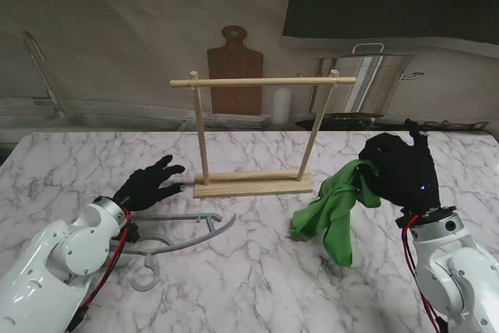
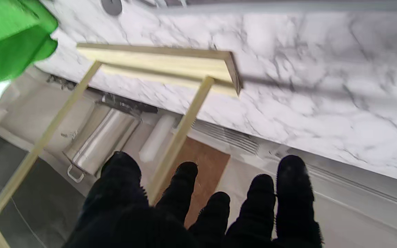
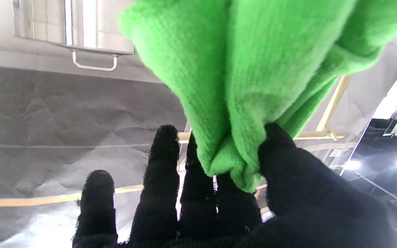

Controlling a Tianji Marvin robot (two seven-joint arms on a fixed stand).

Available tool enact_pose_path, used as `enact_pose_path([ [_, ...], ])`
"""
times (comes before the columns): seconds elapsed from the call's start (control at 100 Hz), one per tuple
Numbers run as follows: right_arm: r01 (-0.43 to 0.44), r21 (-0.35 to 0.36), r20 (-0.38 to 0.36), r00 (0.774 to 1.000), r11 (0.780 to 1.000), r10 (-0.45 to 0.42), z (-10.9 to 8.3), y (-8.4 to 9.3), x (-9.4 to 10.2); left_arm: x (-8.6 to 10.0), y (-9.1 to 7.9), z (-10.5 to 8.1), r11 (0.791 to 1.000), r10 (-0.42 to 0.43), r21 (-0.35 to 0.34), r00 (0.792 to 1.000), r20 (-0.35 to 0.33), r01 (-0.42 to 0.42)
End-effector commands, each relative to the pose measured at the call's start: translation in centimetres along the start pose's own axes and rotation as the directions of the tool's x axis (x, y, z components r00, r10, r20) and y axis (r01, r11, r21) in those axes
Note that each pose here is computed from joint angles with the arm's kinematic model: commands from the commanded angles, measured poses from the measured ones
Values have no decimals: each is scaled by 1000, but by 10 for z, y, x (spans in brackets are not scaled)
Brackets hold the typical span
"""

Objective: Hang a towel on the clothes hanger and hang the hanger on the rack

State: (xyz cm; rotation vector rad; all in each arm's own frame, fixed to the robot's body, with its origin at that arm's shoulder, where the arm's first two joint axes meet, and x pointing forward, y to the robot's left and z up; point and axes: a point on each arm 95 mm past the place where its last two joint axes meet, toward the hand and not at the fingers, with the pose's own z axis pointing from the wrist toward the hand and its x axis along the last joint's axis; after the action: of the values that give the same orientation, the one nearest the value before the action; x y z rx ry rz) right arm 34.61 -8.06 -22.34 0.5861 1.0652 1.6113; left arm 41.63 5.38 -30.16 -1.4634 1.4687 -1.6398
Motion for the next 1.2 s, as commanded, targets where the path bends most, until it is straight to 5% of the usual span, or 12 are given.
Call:
enact_pose_path([
  [0.0, 34, -32, -19, 999, 999, -34, 10, 17, -6, -9, -4, -5, 1000, 9, 6, 1000, 23, -9],
  [0.24, 133, -152, -84, 986, 979, -147, 30, 34, -10, -42, 4, -17, 998, 65, -21, 993, 102, -63],
  [0.41, 205, -73, -148, 966, 976, -214, 24, 9, 0, -61, 12, -24, 994, 94, -62, 985, 147, -86],
  [0.55, 212, -80, -116, 969, 974, -220, 23, -3, -1, -66, 15, -27, 991, 115, -80, 981, 159, -104],
  [1.19, 210, -59, -34, 977, 976, -212, 3, -1, -17, -99, 13, -70, 950, 248, -239, 950, 187, -201],
])
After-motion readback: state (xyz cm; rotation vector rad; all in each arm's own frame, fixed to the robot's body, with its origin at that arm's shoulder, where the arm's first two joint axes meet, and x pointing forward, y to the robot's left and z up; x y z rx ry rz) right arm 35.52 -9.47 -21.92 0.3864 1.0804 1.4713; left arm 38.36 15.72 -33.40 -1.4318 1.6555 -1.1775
